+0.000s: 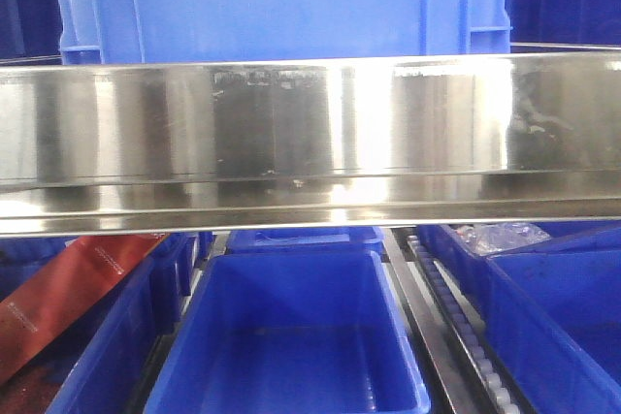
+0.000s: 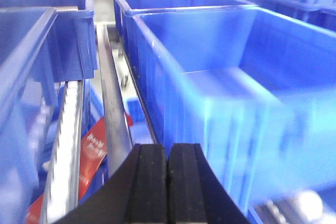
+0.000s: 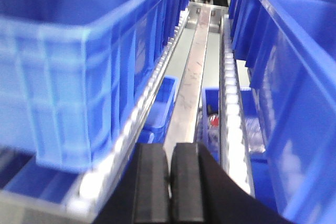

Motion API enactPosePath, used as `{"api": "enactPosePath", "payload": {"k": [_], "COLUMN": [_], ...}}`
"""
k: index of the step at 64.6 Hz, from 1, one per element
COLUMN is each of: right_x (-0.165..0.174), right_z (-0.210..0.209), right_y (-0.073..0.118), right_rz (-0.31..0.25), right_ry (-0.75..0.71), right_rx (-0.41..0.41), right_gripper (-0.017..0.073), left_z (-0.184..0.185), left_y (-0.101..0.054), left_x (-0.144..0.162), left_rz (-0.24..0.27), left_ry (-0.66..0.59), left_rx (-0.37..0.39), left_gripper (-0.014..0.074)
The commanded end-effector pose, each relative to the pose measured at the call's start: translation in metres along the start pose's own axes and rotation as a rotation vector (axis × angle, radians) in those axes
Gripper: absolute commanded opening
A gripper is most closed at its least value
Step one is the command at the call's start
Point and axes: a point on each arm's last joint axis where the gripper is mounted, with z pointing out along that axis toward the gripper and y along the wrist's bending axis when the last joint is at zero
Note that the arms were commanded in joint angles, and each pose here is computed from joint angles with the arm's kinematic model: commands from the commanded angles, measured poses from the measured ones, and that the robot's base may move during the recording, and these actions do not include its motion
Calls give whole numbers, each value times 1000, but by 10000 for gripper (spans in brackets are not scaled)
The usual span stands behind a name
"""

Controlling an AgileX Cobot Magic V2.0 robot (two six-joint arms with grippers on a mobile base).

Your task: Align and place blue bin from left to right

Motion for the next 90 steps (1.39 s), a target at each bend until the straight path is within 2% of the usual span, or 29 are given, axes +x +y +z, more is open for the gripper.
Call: {"api": "enactPosePath", "payload": {"k": [1,15,24,42,71,74,77,83,87,90], "right_x": [15,51,66,63,63,63,63,63,63,63], "right_z": [-12,-34,-40,-41,-41,-41,-41,-41,-41,-41], "right_y": [0,3,4,4,4,4,4,4,4,4], "right_rz": [-34,-35,-35,-35,-35,-35,-35,-35,-35,-35], "right_ry": [-84,-222,-241,-293,-295,-295,-295,-295,-295,-295], "right_rx": [15,22,24,26,26,26,26,26,26,26], "right_gripper": [-48,-48,-48,-48,-48,-48,-48,-48,-48,-48], "left_z": [-11,-25,-30,-33,-33,-34,-35,-38,-40,-40], "left_y": [0,1,2,2,2,2,4,7,9,11], "left_x": [24,87,106,108,108,109,110,118,126,134], "left_rz": [0,3,3,2,2,-32,-45,3,3,-14], "left_ry": [-105,-226,-267,-285,-288,-281,-270,-232,-228,-229], "left_rx": [18,45,53,54,54,57,38,-26,-65,-98], "left_gripper": [-111,-111,-111,-111,-111,-111,-111,-111,-111,-111]}}
